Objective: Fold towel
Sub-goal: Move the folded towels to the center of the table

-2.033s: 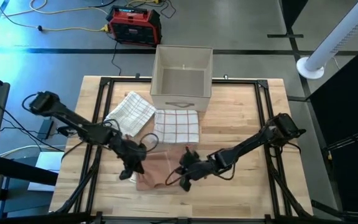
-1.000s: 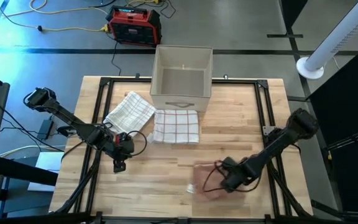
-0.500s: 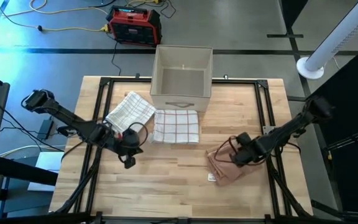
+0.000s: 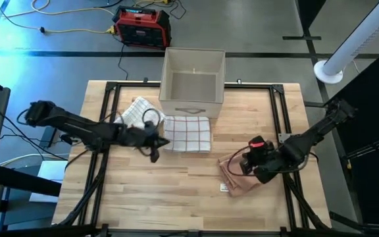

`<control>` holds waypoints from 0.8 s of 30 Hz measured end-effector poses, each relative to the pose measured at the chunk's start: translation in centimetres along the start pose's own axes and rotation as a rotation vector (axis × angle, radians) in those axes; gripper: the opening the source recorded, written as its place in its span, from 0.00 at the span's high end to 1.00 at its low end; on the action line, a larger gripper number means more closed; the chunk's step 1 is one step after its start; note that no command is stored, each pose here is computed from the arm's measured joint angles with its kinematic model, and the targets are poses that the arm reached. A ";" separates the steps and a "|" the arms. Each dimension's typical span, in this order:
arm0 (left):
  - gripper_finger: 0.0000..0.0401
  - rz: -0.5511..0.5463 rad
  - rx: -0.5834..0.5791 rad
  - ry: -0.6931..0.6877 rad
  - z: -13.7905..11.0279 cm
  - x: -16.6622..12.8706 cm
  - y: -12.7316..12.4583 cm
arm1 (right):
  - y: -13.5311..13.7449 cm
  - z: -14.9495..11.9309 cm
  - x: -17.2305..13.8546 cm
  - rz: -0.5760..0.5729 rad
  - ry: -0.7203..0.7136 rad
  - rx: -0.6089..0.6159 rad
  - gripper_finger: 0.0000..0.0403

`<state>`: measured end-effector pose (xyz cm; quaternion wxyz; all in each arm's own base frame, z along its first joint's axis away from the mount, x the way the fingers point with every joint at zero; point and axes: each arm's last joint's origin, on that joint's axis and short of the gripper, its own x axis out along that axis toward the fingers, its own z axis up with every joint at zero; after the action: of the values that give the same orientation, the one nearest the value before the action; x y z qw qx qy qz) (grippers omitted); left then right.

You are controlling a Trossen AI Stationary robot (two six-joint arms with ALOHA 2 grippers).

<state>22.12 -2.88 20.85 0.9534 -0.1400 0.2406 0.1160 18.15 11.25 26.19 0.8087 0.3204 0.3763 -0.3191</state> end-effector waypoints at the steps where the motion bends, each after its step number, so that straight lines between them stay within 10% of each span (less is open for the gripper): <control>1: 1.00 0.006 0.010 0.000 0.1 0.8 0.5 | 0.5 0.2 -0.5 0.020 -0.015 -0.036 1.00; 14: 1.00 0.180 0.027 0.202 -2.1 10.8 4.7 | 2.1 1.4 -2.1 0.068 -0.094 -0.088 1.00; 24: 1.00 -0.024 0.095 0.391 -6.0 10.0 -3.0 | 2.0 1.4 -2.1 0.060 -0.092 -0.102 1.00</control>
<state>29.06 -6.10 11.52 0.8954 -0.1175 0.4248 0.0640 19.15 11.94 29.13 0.8495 0.2752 0.3447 -0.2894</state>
